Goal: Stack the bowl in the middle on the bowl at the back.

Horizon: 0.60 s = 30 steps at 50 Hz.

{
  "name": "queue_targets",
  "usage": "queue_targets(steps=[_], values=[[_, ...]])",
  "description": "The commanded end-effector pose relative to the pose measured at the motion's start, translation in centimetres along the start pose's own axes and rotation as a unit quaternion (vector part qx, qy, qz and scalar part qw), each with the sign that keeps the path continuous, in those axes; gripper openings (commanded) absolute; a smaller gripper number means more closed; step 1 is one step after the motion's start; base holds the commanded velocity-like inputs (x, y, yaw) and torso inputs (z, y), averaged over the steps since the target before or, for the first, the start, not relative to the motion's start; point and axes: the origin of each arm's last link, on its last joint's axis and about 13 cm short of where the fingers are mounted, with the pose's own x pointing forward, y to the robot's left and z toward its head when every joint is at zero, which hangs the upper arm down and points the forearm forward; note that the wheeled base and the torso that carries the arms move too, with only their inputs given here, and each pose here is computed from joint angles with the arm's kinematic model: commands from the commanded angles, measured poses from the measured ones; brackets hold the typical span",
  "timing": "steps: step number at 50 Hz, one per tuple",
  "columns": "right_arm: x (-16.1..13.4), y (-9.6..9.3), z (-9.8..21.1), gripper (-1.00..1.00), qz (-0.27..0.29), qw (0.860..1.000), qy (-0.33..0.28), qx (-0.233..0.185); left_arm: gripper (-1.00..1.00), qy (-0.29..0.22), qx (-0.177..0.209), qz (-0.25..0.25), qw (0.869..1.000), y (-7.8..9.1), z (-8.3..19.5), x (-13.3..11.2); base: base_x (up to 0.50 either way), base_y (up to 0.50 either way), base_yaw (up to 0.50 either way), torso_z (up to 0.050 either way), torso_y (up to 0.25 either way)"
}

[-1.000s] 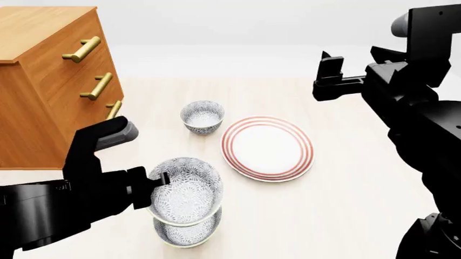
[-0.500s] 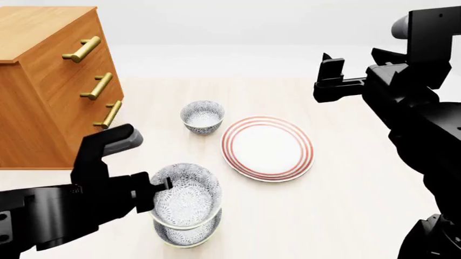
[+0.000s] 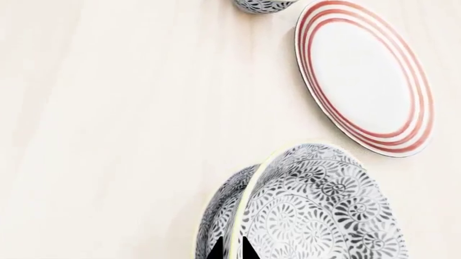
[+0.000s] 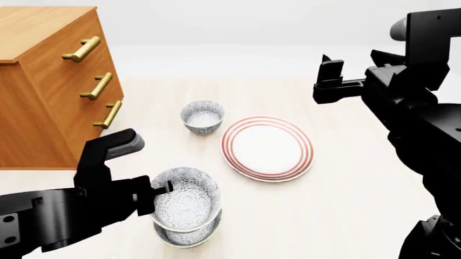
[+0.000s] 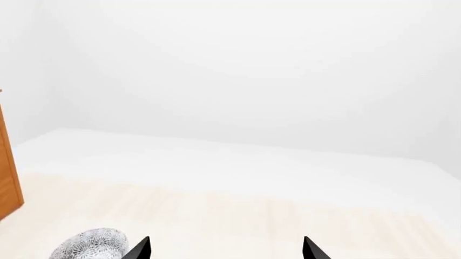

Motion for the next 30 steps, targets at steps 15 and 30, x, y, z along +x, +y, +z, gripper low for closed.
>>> queue_targets(steps=[15, 30], values=[[0.04, 0.08, -0.14, 1.00, 0.000, 1.000, 0.001, 0.000, -1.00, 0.010, 0.000, -0.005, 1.000, 0.08, -0.40, 0.02, 0.00, 0.00, 0.00, 0.000, 0.001], [-0.06, 0.10, -0.05, 1.00, 0.000, 1.000, 0.000, 0.000, 1.00, 0.006, 0.003, -0.009, 1.000, 0.07, -0.45, -0.19, 0.00, 0.00, 0.00, 0.000, 0.000]])
